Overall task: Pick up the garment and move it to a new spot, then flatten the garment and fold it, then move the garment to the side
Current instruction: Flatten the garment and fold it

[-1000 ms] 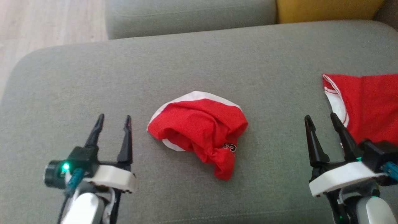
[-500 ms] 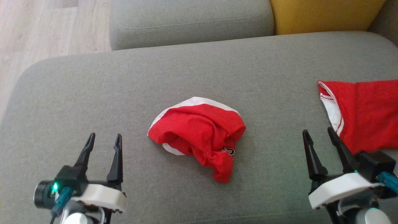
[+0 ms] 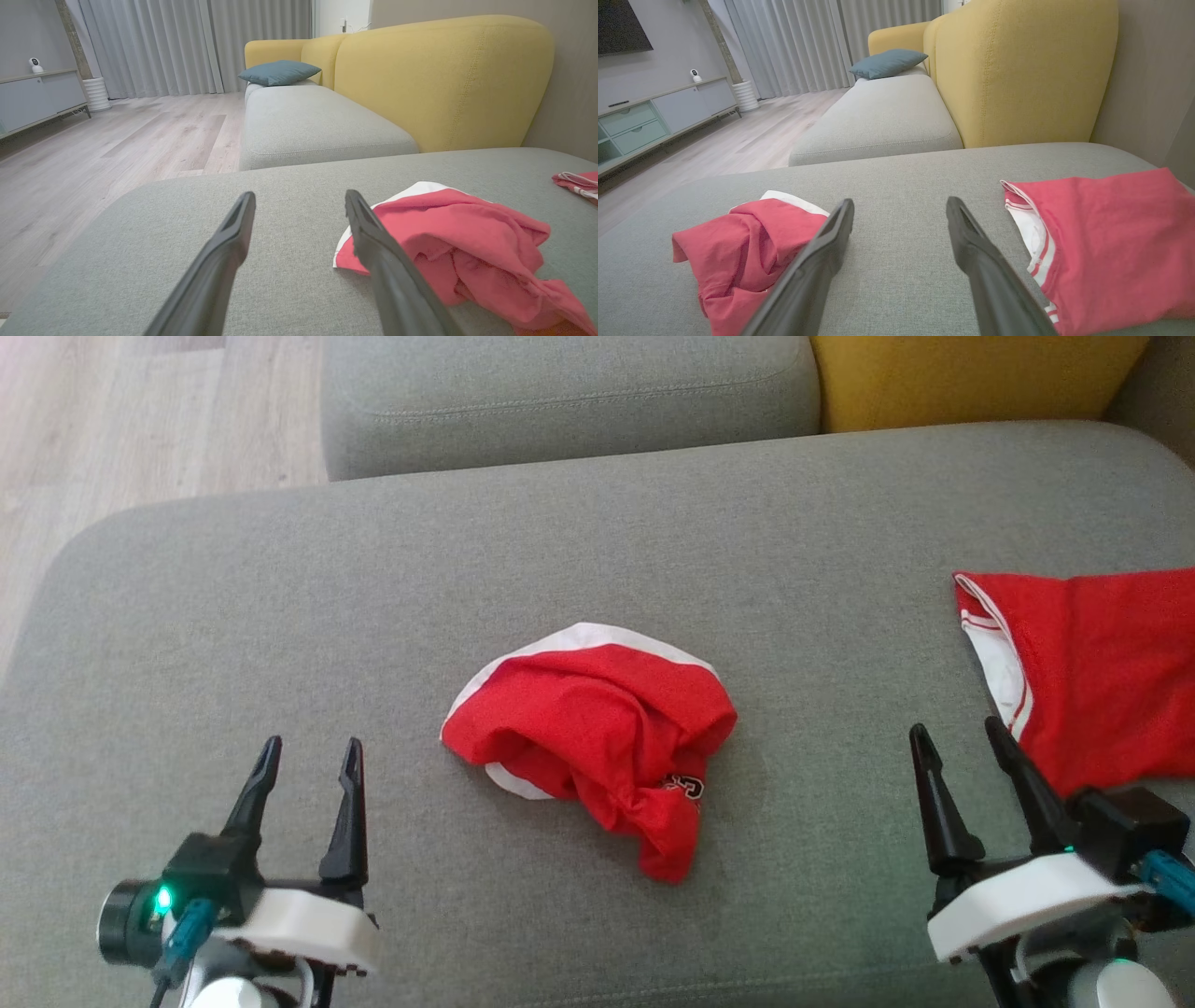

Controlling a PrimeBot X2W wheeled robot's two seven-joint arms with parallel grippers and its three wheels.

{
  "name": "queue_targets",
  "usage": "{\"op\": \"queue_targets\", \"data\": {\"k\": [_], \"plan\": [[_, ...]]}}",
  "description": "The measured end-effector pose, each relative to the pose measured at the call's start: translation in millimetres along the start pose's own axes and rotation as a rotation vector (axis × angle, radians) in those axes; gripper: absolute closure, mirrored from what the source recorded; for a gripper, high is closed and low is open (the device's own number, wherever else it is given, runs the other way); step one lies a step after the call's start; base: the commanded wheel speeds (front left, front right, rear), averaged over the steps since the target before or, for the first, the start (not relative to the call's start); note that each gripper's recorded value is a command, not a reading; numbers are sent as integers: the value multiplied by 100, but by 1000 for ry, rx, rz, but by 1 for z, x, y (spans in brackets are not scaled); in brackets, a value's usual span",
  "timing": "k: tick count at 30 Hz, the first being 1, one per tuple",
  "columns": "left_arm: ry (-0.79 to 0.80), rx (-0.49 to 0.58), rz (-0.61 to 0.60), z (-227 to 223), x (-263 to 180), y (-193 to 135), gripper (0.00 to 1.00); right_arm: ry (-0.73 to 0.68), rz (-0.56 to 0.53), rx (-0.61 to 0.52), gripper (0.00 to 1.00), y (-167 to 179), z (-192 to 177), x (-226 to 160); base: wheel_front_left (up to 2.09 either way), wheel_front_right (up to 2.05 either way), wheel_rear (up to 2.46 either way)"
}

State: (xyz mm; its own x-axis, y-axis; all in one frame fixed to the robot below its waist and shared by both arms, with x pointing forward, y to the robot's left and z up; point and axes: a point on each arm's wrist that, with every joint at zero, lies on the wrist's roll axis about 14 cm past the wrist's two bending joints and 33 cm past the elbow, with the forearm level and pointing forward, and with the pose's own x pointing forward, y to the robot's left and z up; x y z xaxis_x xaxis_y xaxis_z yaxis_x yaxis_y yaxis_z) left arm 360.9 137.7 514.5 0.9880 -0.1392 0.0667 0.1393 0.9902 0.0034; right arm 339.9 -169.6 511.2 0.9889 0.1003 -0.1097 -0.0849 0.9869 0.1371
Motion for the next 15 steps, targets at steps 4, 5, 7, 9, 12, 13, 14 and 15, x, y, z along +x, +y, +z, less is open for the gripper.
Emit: {"op": "queue_targets", "data": {"k": [4, 5, 7, 9, 12, 13, 14, 15], "plan": [[6, 3, 0, -2, 0, 1, 0, 4, 1, 0, 0, 0, -1, 1, 0, 0, 0], [7, 3, 0, -2, 0, 1, 0, 5, 1, 1, 0, 0, -1, 1, 0, 0, 0], [12, 4, -2, -3, 1, 1, 0, 9, 1, 1, 0, 0, -2, 2, 0, 0, 0], [24, 7, -14, -6, 3, 0, 0, 15, 2, 3, 0, 0, -4, 4, 0, 0, 0], [39, 8, -58, -6, 18, -7, 0, 29, 3, 4, 0, 0, -8, 8, 0, 0, 0], [44, 8, -84, -5, 26, -12, 0, 34, 3, 4, 0, 0, -9, 9, 0, 0, 0], [60, 7, -106, -6, 35, -16, 0, 40, 3, 5, 0, 0, -11, 11, 0, 0, 0], [74, 5, -126, -7, 45, -19, 0, 45, 4, 7, 0, 0, -13, 13, 0, 0, 0]]}}
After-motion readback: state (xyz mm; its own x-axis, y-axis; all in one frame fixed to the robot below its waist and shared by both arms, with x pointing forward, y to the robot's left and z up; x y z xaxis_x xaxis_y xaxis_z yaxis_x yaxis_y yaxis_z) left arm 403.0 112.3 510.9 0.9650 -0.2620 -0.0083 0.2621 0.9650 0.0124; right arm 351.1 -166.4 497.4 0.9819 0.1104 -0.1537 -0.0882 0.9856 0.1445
